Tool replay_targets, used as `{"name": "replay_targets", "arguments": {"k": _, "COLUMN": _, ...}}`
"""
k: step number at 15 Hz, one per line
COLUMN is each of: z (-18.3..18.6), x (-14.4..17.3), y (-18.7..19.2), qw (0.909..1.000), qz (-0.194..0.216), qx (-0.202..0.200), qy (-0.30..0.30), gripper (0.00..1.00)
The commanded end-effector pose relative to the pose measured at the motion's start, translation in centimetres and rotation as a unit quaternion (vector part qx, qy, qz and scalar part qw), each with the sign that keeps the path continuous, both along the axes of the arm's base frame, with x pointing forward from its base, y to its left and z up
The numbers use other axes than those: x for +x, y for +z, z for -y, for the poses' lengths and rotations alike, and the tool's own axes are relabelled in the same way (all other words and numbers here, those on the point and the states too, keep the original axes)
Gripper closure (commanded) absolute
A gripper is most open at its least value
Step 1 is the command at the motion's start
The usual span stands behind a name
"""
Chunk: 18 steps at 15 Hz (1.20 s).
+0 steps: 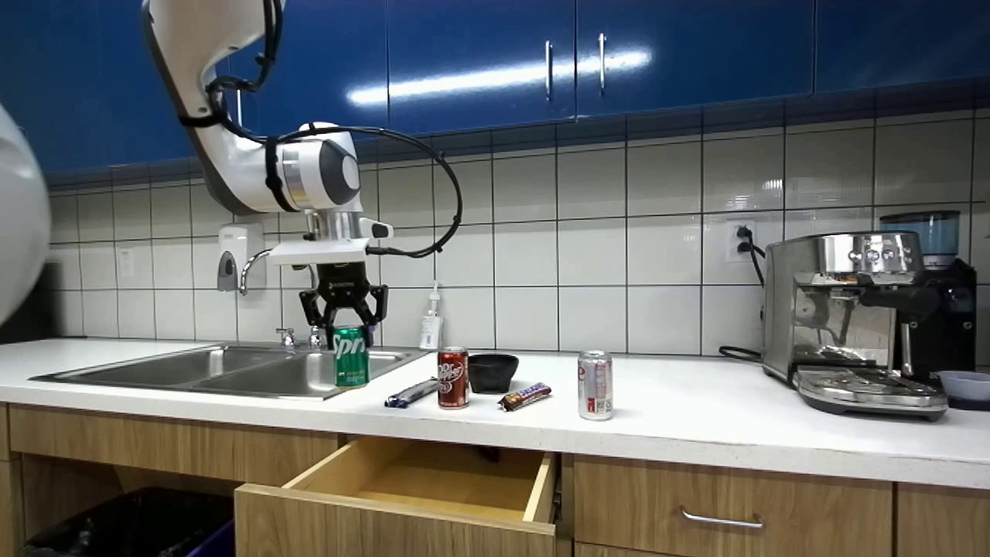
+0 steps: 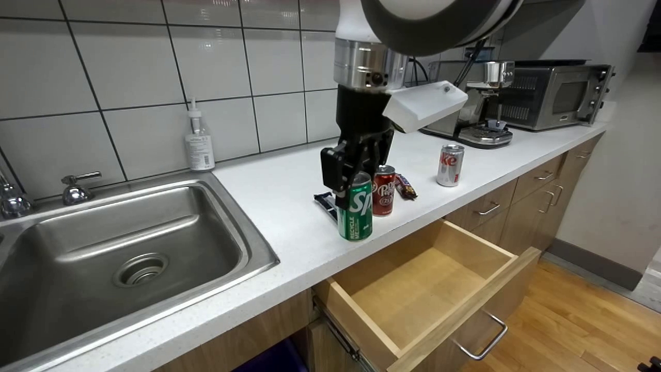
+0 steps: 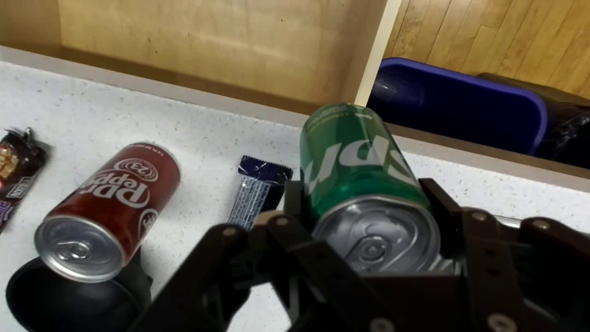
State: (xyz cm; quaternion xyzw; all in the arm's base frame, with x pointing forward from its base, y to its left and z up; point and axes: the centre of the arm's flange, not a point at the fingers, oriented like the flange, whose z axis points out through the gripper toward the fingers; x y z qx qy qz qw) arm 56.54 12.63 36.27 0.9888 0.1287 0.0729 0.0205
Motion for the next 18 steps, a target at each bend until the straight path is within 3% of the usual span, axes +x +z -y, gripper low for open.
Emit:
{"name": "replay_targets", "arguments": {"k": 1, "z": 0.5, "x": -2.9, "y": 0.6, "qw": 0.9999, "qz": 0.010, "qx": 0.007, "qy": 0.005, "gripper": 0.62}}
{"name": "replay_targets", "arguments": {"k": 18, "z": 4.8, "x": -6.8, "y": -5.5, "qw": 0.9995, "qz": 0.023, "qx": 0.002, "qy": 0.022, "gripper": 0.62}}
